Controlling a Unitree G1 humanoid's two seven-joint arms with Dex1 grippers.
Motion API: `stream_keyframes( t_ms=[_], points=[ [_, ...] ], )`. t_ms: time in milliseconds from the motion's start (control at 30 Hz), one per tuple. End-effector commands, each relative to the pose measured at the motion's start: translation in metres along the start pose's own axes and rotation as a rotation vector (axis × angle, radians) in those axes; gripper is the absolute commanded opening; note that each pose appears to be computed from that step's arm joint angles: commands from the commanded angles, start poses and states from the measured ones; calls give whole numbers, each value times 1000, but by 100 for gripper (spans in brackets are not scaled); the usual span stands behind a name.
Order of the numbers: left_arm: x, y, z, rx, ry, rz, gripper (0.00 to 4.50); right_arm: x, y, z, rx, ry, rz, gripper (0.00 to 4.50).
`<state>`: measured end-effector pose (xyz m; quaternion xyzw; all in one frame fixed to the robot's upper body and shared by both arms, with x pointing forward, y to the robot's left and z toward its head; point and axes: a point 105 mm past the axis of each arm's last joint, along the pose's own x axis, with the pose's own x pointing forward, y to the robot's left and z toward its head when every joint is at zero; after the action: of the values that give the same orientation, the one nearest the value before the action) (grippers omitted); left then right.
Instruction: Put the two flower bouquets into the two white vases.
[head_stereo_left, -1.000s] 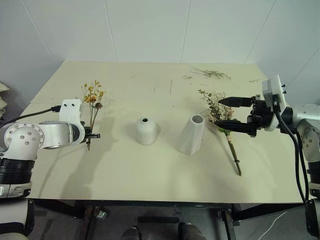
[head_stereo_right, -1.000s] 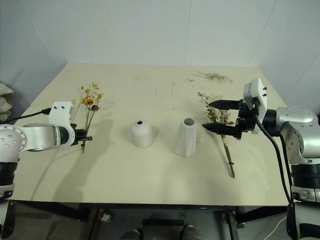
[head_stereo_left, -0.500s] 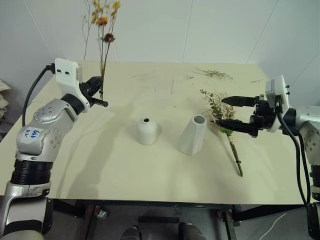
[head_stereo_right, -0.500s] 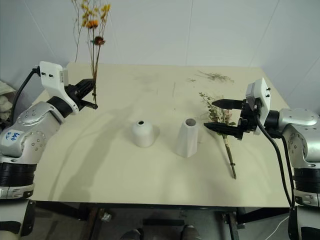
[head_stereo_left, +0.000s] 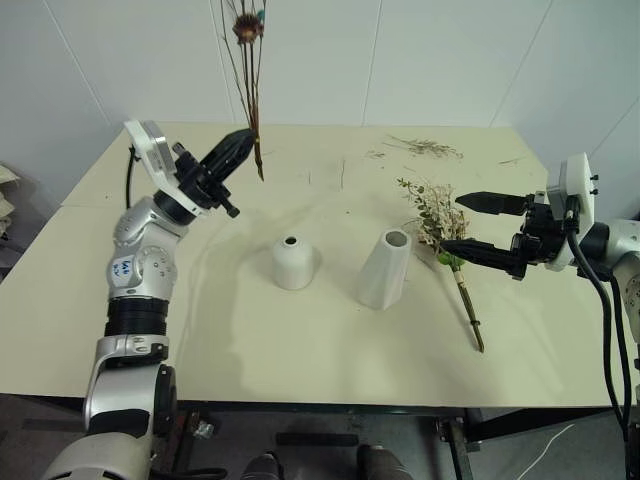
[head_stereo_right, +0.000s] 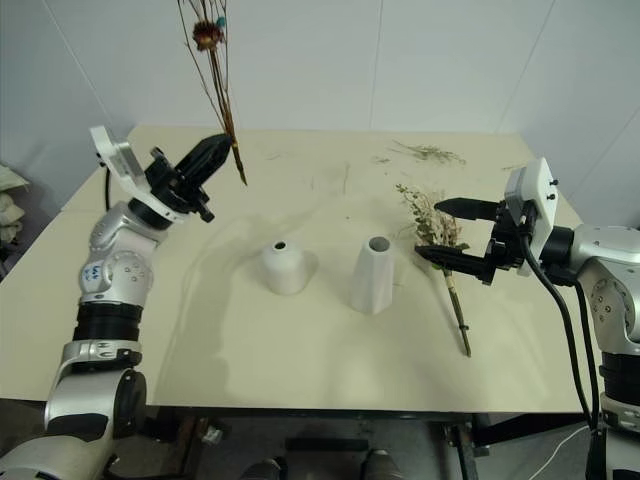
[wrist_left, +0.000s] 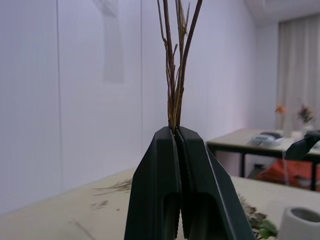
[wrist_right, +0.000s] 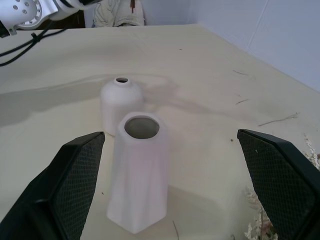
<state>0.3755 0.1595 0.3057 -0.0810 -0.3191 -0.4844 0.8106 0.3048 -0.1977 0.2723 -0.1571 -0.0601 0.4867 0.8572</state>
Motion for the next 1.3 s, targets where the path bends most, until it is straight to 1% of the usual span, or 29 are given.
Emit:
stream_keyframes(
  t_ms=[33,133,200,267,333,433,600,733,867,1100,1300],
  points=[
    [6,-6,12,-46,-59,-124,4,-9,2,18,-57,-30,-32,450],
    [4,-8,4,-88,-36,-171,4,-11,4,19,-56,-32,-47,450],
    [5,-7,2,-148,-65,-192,4,-14,6,18,-56,-30,-59,450],
    [3,-7,-3,-211,-65,-220,4,-15,9,18,-53,-28,-71,450],
    [1,-7,-11,-231,-27,-236,4,-16,10,18,-50,-28,-78,450],
    [-1,-7,-24,-225,28,-235,4,-18,13,18,-46,-28,-87,450],
    [-1,-6,-30,-225,29,-232,4,-19,17,19,-34,-45,-82,450],
    [0,-9,-42,-233,46,-235,4,-14,27,25,-4,-95,-40,450],
    [1,-12,-50,-213,67,-235,4,-10,35,29,9,-110,5,450],
    [2,-13,-52,-210,66,-240,4,-2,47,54,52,-228,80,450],
    [2,-12,-53,-199,78,-232,4,6,47,57,49,-253,93,450]
  ],
)
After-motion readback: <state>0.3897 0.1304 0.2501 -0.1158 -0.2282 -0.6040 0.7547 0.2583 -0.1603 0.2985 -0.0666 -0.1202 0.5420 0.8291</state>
